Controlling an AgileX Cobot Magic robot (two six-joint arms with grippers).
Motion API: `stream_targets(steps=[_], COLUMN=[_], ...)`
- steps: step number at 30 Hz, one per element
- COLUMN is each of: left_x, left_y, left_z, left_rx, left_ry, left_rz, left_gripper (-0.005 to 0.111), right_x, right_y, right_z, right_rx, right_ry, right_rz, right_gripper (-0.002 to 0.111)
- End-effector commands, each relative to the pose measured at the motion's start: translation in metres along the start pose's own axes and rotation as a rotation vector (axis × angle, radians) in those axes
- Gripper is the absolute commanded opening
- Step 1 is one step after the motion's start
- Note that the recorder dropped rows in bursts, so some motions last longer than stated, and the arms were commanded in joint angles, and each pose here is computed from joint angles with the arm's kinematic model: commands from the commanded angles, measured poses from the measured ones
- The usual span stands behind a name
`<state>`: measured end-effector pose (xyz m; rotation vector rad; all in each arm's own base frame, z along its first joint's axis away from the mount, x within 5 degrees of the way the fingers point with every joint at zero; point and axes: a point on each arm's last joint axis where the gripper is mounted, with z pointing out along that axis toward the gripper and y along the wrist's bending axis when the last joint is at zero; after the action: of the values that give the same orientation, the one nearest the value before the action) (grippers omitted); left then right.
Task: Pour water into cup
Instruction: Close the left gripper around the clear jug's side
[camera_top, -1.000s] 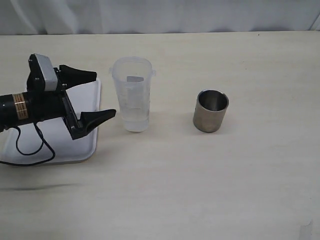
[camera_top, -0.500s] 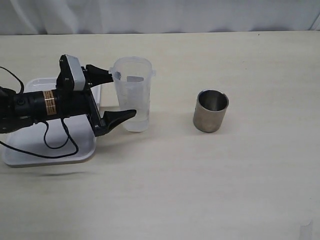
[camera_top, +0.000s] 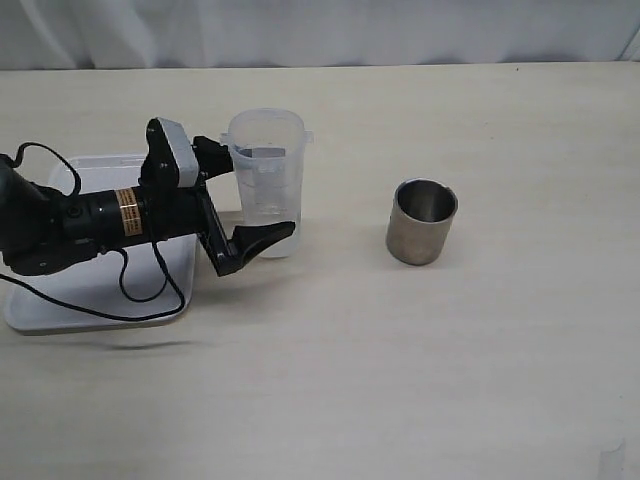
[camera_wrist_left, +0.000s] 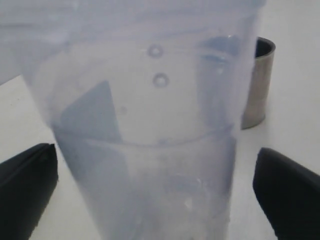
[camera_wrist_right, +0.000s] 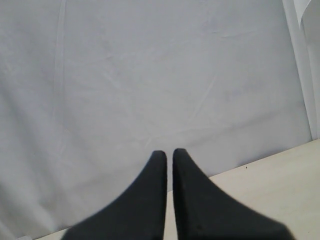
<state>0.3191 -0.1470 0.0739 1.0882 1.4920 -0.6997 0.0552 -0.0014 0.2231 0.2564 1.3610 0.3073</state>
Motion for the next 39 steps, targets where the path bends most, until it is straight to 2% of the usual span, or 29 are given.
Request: stream_targets(steps=[1,16,23,39], left_x=[-0.003,-0.010,-0.011,-0.016], left_y=[-0.001,-0.010,-0.005,-0.006], left_z=[0.004,0.021,0.022,0.022], left_rx=[-0.007,0.029,-0.032,-0.026], left_ry=[-0.023,-0.013,-0.027,-0.083], left_rz=[0.007,0.016,-0.011,-0.003], left_gripper=[0.105,0.105,0.105,0.105], right_x=[0.001,0.001,0.001,0.001], right_y=[0.000,0.000,0.000,0.000], right_z=[0.000,0.000,0.000,0.000], right_rx=[-0.004,-0.004,-0.004,-0.003], right_ry=[0.006,0.009,0.009,0.011], right_rz=[-0.022,-0.022,-0.022,-0.022], right_gripper=[0.004,0.004,0.004,0.004])
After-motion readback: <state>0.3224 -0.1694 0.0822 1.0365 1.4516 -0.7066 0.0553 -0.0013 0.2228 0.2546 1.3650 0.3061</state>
